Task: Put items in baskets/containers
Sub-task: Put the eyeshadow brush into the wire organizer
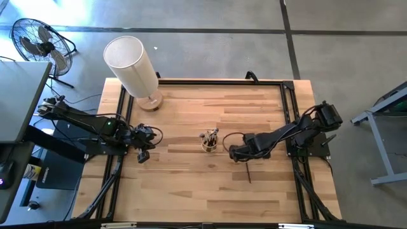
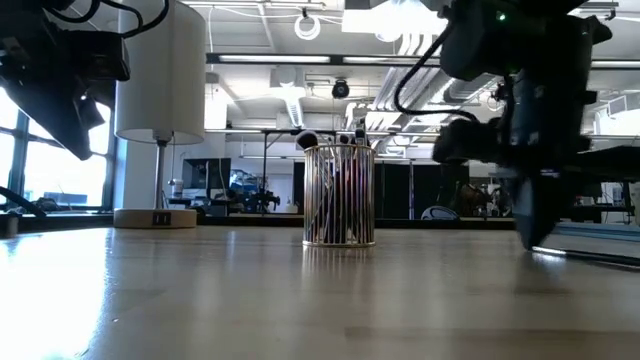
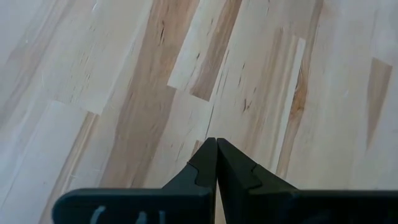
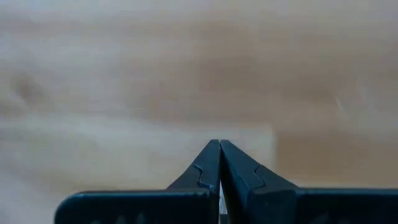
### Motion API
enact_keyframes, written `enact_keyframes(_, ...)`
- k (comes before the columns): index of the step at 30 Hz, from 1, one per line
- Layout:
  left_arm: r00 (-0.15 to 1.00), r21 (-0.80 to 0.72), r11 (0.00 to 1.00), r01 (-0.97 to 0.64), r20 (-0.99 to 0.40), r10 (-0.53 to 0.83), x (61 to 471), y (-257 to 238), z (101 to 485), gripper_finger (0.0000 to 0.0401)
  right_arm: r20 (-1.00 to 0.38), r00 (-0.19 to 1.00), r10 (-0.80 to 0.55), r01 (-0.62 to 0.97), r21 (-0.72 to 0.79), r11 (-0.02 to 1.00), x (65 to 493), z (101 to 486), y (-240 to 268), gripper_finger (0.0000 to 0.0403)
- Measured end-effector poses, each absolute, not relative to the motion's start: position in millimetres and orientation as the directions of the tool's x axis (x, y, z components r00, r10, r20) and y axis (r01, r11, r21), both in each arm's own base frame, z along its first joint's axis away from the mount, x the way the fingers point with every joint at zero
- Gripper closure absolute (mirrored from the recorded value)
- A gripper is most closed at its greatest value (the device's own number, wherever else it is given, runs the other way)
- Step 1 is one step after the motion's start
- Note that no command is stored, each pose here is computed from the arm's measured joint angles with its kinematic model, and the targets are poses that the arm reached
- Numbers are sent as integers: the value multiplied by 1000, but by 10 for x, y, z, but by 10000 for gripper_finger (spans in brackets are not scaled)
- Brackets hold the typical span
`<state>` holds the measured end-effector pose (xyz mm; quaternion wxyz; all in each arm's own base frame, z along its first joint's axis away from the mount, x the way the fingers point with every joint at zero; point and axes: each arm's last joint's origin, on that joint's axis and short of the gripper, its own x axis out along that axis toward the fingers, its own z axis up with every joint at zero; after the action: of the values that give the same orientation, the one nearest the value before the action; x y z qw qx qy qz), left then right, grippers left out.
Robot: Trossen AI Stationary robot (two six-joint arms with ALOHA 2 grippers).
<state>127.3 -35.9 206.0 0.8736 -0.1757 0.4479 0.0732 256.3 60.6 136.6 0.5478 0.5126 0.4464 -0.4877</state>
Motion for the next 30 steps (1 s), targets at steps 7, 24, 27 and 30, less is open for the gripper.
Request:
enact_keyframes(7, 603, -252, 926, -283, -797, -33, 1288, -363, 2071, 401, -948, 213, -235, 974, 185, 133, 2677, 1499, 635, 402)
enact_keyframes(24, 705, -328, 903, -277, -708, -41, 1385, -387, 2156, 401, -733, 479, -484, 851, 253, 460, 2782, 2347, 575, 403)
enact_keyframes(27, 736, -331, 901, -280, -677, -20, 1412, -387, 2185, 401, -638, 568, -520, 802, 285, 526, 2714, 2601, 527, 403)
enact_keyframes(30, 759, -322, 898, -298, -651, 19, 1430, -379, 2206, 401, -523, 666, -533, 724, 278, 631, 2700, 2854, 473, 403)
